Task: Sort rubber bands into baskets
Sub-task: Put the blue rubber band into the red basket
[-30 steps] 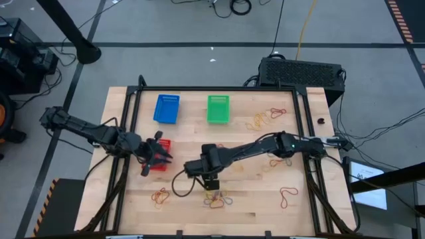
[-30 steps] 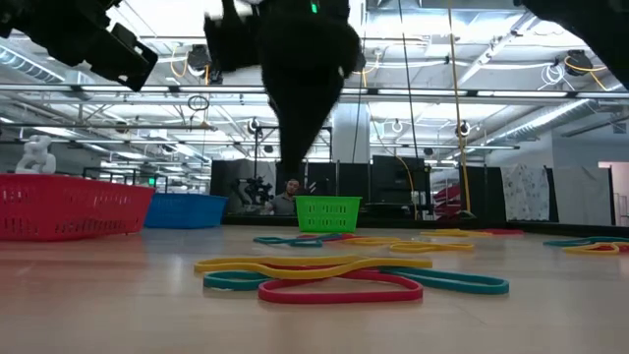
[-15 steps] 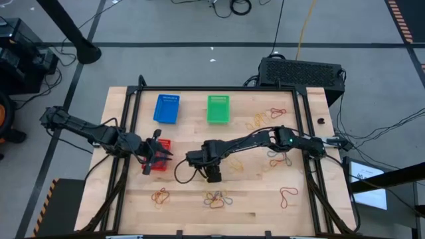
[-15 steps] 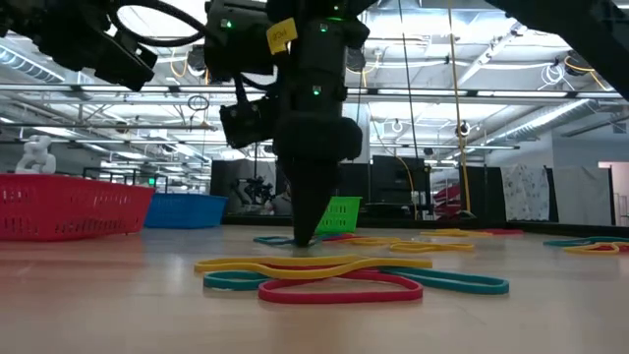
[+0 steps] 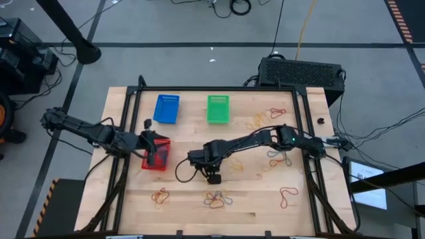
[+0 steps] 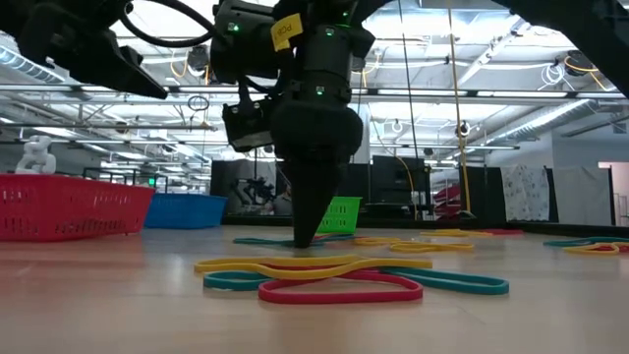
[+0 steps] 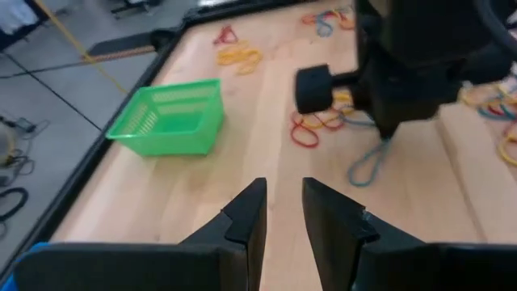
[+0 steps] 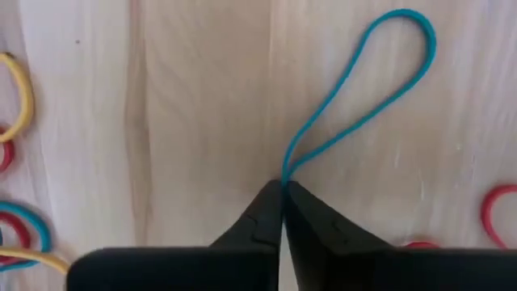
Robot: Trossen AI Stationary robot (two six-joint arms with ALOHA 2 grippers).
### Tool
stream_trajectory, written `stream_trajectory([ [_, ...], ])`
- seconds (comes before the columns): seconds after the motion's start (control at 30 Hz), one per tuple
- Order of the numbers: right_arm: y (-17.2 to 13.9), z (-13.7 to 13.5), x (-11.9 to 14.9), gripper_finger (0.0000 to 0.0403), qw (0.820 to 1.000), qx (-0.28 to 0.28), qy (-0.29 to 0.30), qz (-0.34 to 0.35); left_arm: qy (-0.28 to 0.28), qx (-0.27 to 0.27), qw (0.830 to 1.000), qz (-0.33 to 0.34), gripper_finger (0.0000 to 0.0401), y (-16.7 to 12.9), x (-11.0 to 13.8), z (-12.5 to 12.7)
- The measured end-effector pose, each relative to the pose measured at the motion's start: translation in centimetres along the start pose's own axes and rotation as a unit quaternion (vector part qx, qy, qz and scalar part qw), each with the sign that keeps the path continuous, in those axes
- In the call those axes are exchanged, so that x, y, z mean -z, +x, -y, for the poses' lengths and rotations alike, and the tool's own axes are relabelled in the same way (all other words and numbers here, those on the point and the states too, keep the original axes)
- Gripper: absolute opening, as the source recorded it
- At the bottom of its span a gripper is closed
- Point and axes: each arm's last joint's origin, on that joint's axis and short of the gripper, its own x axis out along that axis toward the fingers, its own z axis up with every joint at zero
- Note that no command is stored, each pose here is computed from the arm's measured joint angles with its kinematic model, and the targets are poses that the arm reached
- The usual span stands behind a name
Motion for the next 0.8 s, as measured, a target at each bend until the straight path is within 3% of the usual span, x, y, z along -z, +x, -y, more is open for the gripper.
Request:
stream_trajectory([
  [0.27, -3.0, -0.6, -1.5, 0.0002, 0.999, -0.001, 0.016, 0.041, -0.021, -0.019, 0.999, 0.029, 0.009, -0.3, 1.0, -0.5],
  [0.43, -6.1, -1.4, -3.9, 0.0001, 0.989, -0.015, 0.006, 0.149, -0.051, -0.066, 0.996, 0.029, 0.009, 0.0, 1.5, -1.0],
  [0.57, -8.0, -2.1, -6.1, 0.0001, 0.962, -0.029, -0.015, 0.271, -0.095, -0.158, 0.983, 0.023, 0.009, 0.0, 1.8, -1.8],
  [0.8, -10.4, -2.5, -8.7, 0.0, 0.895, -0.03, -0.062, 0.441, -0.159, -0.244, 0.957, 0.009, 0.009, 0.1, 2.5, -2.7],
])
